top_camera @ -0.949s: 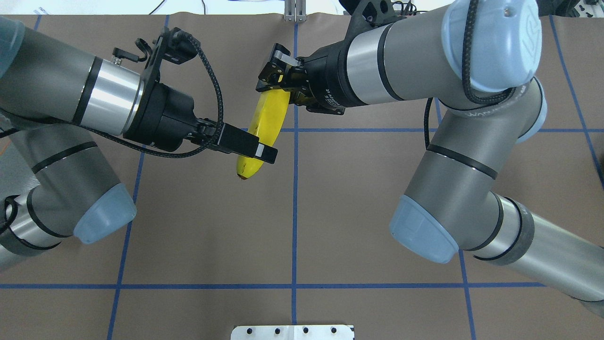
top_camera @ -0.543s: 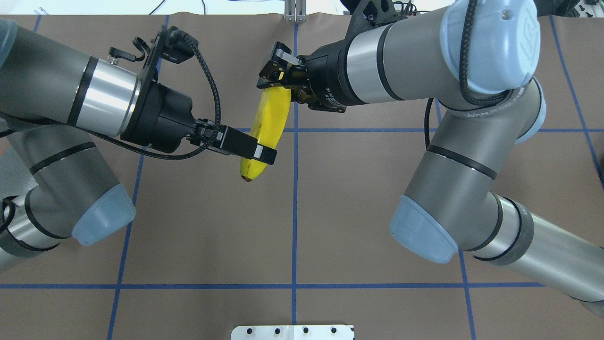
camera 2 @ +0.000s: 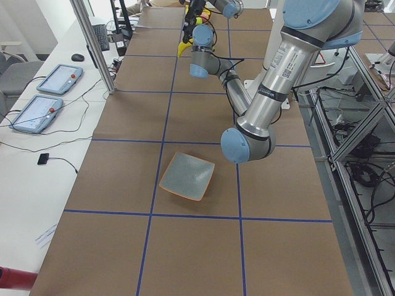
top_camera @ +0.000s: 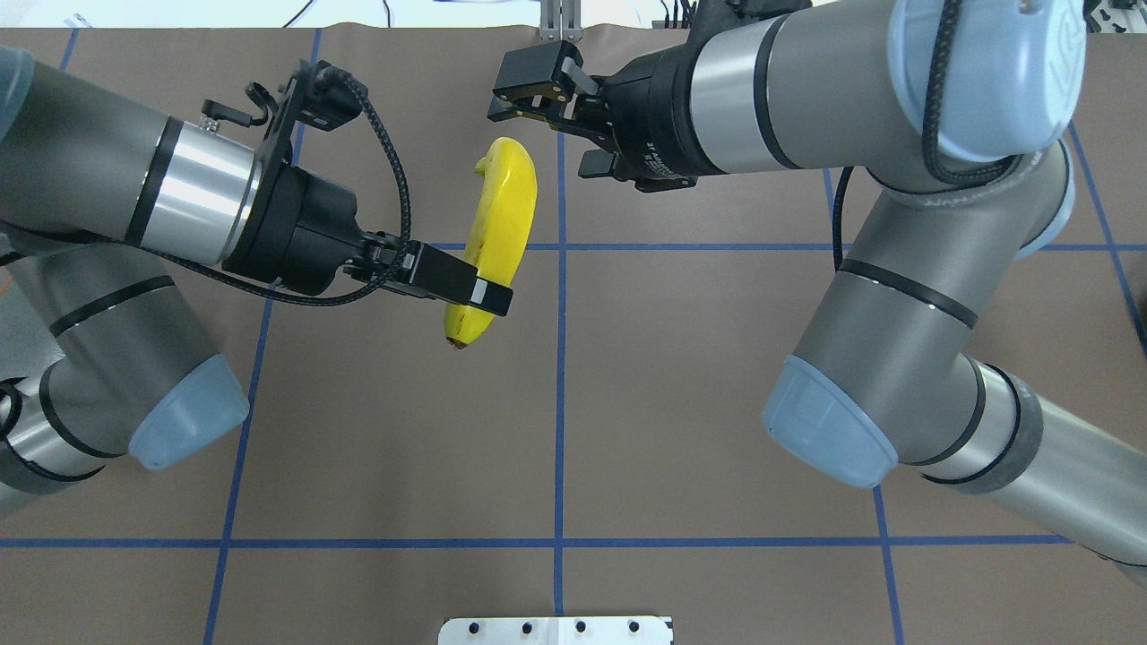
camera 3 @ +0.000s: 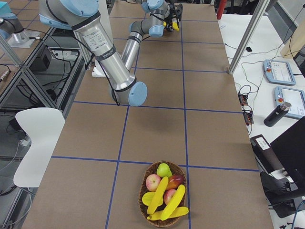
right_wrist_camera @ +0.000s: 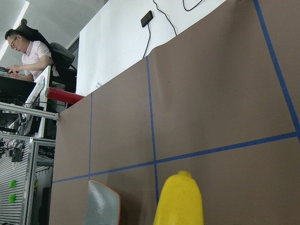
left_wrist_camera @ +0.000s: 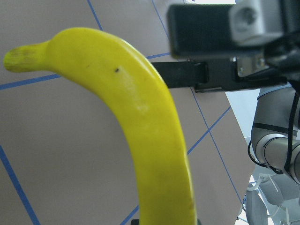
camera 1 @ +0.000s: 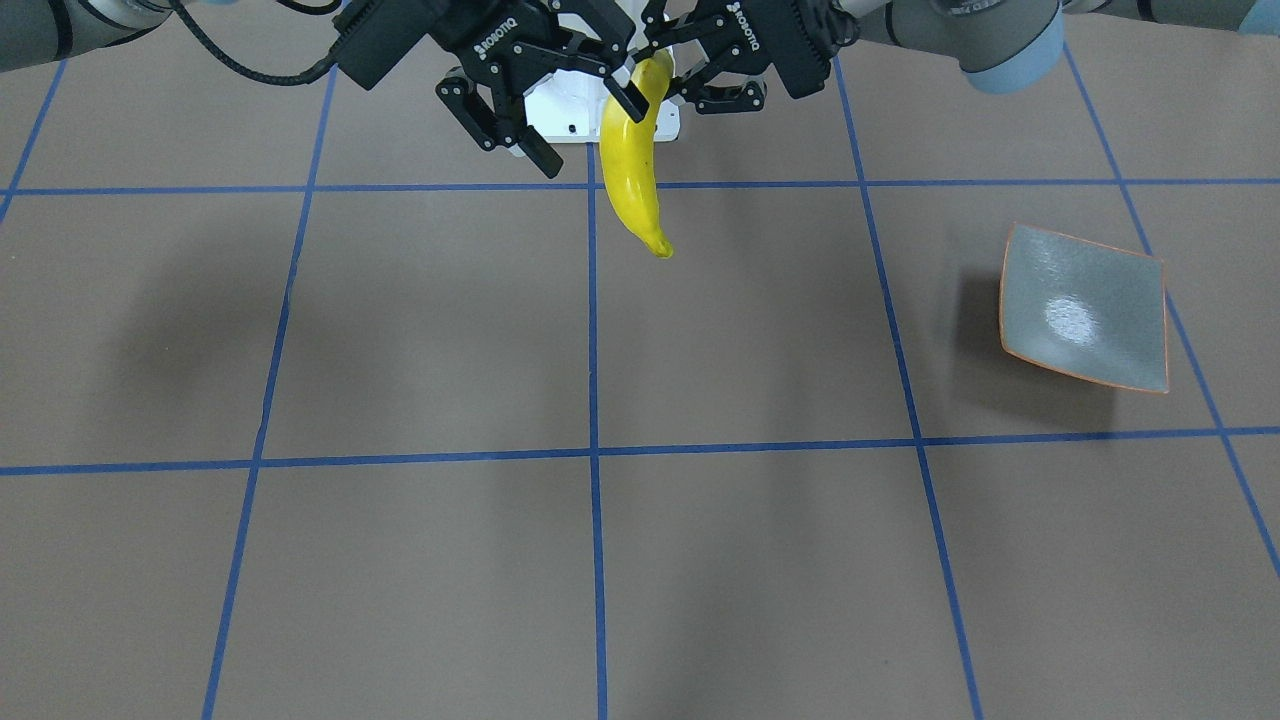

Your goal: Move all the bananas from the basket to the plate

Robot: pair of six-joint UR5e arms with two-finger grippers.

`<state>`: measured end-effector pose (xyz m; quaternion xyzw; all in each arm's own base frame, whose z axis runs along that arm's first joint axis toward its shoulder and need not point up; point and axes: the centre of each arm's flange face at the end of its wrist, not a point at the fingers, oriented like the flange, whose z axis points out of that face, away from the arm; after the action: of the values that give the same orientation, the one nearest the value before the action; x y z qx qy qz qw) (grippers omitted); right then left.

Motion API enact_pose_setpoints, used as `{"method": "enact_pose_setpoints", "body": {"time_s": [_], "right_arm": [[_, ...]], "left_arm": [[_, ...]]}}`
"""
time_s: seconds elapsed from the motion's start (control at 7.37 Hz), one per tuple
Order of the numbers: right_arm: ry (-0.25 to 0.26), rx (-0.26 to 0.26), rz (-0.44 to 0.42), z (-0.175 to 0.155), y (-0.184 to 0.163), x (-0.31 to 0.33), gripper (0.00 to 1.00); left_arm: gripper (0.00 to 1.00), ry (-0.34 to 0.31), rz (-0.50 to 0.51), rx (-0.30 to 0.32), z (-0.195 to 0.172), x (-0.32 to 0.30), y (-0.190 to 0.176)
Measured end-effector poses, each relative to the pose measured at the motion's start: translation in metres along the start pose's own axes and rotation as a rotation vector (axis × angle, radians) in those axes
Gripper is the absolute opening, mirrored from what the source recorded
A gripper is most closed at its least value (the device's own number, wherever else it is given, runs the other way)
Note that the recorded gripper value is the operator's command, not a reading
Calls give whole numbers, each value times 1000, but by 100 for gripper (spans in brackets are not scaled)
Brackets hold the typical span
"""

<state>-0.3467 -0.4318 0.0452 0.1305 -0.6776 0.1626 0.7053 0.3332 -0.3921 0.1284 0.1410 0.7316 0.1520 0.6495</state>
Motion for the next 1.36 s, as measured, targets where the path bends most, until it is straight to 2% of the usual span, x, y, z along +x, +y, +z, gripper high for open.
{"method": "enact_pose_setpoints", "body": {"time_s": [0.27,0.68,1.09,1.36], "right_arm": [[76,14,-8,-6,-27,42,100],[255,35,-104,-16,-69,139,100],[452,10,-219,-41,-112,215,100],[552,-40,-326,-73,-143,278,100]], "left_arm": [[0,-58,-55,-9,-21,-39,27],[0,-198,-132,30,-87,-112,63],[0,-385,-71,18,-156,-200,115],[0,-490,-27,-23,-187,-249,150]]}}
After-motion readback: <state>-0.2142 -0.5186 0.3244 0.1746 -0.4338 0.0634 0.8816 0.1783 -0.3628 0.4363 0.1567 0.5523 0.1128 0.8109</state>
